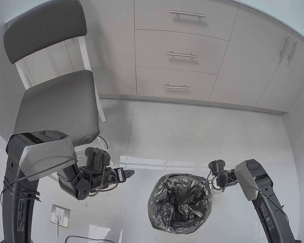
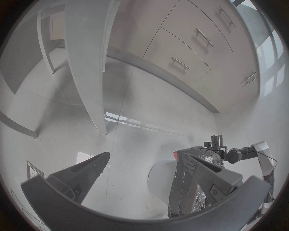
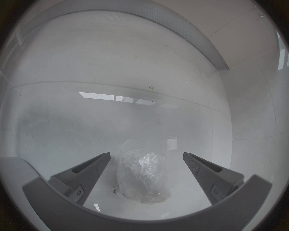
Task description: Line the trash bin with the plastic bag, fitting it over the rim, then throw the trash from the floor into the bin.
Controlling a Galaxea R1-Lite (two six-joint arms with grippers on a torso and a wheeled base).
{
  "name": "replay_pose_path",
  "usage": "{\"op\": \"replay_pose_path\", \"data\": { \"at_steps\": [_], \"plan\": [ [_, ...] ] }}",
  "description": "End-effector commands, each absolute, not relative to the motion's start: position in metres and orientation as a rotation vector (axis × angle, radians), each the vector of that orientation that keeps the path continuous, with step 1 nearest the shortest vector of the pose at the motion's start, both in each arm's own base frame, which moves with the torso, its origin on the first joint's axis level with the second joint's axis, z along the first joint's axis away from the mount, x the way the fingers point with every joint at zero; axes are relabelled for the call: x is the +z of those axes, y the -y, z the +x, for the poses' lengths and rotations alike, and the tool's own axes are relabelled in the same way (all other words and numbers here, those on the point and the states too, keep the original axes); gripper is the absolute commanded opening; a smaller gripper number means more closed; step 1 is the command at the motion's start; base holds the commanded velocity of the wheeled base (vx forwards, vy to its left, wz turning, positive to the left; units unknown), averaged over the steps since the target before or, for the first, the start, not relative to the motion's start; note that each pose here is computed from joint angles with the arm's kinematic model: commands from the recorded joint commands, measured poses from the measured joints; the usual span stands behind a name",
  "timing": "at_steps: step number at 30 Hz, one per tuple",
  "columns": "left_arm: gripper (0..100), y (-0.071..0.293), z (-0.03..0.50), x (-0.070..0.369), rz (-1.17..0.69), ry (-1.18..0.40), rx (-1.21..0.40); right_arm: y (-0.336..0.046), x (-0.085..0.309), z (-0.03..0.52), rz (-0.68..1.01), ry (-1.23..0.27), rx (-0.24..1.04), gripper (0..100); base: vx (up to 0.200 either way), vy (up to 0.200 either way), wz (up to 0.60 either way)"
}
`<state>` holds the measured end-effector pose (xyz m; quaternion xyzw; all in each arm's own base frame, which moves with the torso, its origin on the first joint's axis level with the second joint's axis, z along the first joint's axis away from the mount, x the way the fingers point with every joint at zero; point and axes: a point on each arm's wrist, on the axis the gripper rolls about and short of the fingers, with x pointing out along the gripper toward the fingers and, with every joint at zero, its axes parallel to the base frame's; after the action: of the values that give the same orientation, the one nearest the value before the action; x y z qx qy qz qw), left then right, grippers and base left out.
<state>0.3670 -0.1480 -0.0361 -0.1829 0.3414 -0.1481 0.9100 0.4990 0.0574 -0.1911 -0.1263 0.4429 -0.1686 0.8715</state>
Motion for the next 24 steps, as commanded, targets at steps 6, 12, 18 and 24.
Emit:
{"op": "replay_pose_path", "data": {
  "at_steps": [6, 12, 18, 24],
  "plan": [
    [100, 0.1484, 0.3668, -0.0382, -0.375, -0.707, -0.304, -0.0684, -0.1913, 0.498, -0.267, -0.914, -0.337, 100, 0.0, 0.0, 0.0],
    [100, 0.1489, 0.3665, -0.0382, -0.374, -0.707, -0.304, -0.0669, -0.1912, 0.4983, -0.264, -0.912, -0.342, 100, 0.0, 0.0, 0.0],
    [100, 0.1489, 0.3665, -0.0382, -0.374, -0.707, -0.304, -0.0651, -0.1912, 0.4984, -0.268, -0.913, -0.354, 100, 0.0, 0.0, 0.0],
    [100, 0.1489, 0.3665, -0.0382, -0.374, -0.707, -0.304, -0.061, -0.1911, 0.4988, -0.276, -0.912, -0.375, 100, 0.0, 0.0, 0.0]
  ]
}}
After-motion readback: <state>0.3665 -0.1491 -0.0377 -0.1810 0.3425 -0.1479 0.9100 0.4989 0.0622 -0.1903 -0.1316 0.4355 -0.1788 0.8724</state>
